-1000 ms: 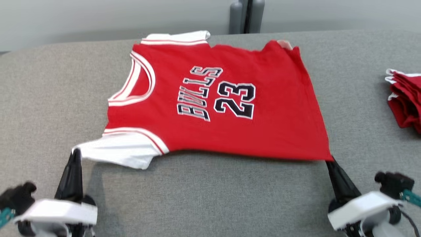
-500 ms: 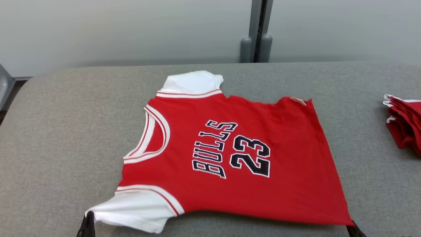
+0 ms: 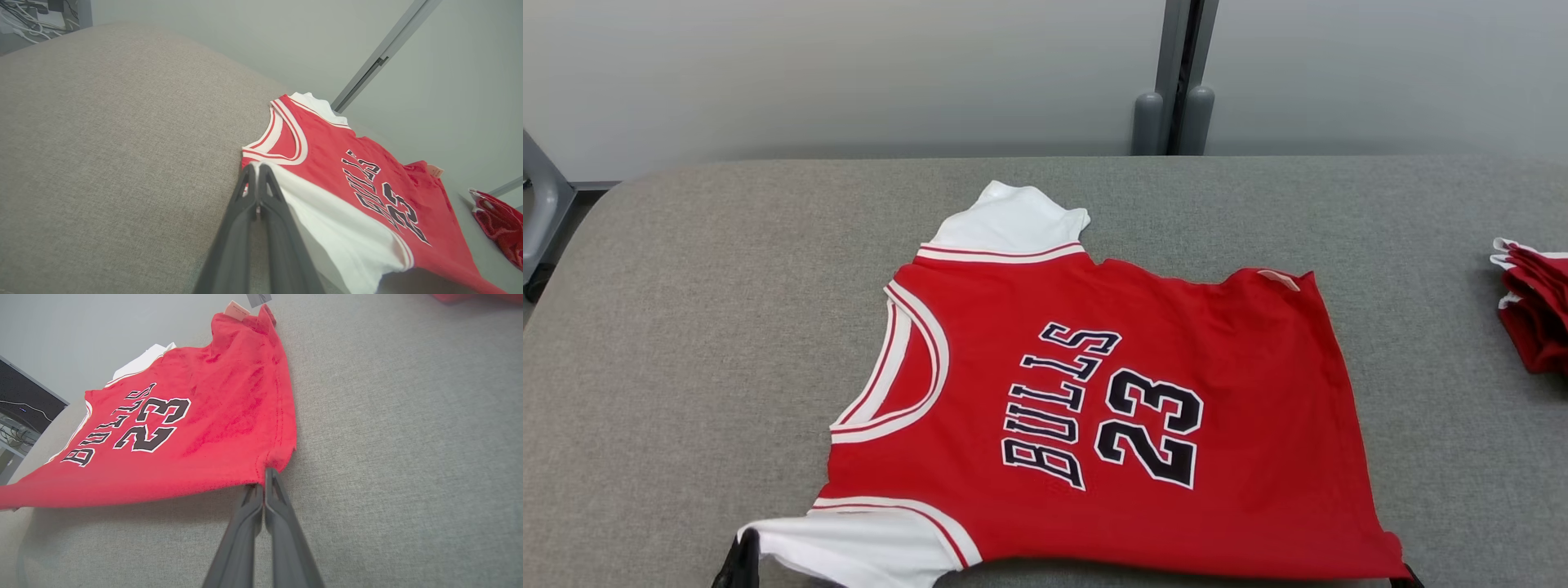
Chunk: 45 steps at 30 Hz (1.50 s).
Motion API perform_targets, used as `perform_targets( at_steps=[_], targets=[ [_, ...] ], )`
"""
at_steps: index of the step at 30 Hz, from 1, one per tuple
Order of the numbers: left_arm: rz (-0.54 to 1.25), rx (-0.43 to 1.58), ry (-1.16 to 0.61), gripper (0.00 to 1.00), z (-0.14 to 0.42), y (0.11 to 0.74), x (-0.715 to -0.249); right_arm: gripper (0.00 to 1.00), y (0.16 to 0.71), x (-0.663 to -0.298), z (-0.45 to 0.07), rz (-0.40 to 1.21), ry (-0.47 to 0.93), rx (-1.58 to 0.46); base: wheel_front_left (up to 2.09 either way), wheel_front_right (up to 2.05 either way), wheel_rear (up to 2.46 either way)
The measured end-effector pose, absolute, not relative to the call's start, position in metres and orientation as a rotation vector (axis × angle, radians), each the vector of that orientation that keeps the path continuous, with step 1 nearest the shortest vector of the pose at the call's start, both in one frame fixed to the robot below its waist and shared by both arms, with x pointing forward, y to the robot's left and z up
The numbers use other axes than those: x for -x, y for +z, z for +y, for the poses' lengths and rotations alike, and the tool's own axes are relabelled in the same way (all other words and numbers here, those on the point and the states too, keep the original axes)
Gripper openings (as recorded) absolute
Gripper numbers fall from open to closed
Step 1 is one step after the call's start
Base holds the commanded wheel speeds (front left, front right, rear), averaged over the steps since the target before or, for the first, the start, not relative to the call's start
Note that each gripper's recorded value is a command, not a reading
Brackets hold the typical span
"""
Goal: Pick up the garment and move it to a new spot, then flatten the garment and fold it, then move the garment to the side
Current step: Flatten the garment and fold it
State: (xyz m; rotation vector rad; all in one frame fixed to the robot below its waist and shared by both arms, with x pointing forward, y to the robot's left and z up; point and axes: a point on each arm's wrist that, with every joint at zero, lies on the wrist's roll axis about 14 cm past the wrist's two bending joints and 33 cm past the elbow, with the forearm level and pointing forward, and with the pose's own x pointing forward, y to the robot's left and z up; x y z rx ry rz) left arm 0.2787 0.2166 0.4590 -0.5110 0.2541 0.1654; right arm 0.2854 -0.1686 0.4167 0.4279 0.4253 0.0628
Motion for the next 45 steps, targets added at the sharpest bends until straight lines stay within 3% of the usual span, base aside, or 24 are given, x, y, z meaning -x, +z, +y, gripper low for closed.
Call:
perform_targets(
  at_steps=[13,26,27,28,29,30,35,45],
  targets=[
    [0.251,0.478,0.015,0.00,0.197,0.471,-0.362,0.00,0.420,-0.346,-0.160,0.421,0.103,-0.481,0.00,0.00,0.00],
    [0.345,0.480,-0.025,0.00,0.191,0.422,-0.420,0.00,0.393,-0.397,-0.153,0.472,0.138,-0.481,0.00,0.00,0.00],
    [0.349,0.480,-0.032,0.11,0.189,0.419,-0.422,0.00,0.392,-0.400,-0.154,0.473,0.138,-0.476,0.00,0.00,0.00],
    [0.341,0.481,-0.035,0.46,0.189,0.418,-0.424,0.18,0.391,-0.402,-0.155,0.471,0.136,-0.471,0.00,0.00,0.00],
    [0.333,0.479,-0.037,1.00,0.188,0.417,-0.427,0.54,0.389,-0.403,-0.156,0.470,0.135,-0.468,0.00,0.00,0.00],
    [0.326,0.472,-0.044,1.00,0.187,0.417,-0.429,1.00,0.387,-0.403,-0.156,0.474,0.138,-0.460,0.00,0.00,0.00],
    [0.225,0.435,-0.027,1.00,0.194,0.427,-0.433,1.00,0.405,-0.412,-0.161,0.363,0.146,-0.386,0.00,0.00,0.00],
    [-0.020,0.233,-0.043,1.00,0.199,0.488,-0.437,1.00,0.481,-0.419,-0.176,-0.007,0.133,-0.159,0.00,0.00,0.00]
  ],
)
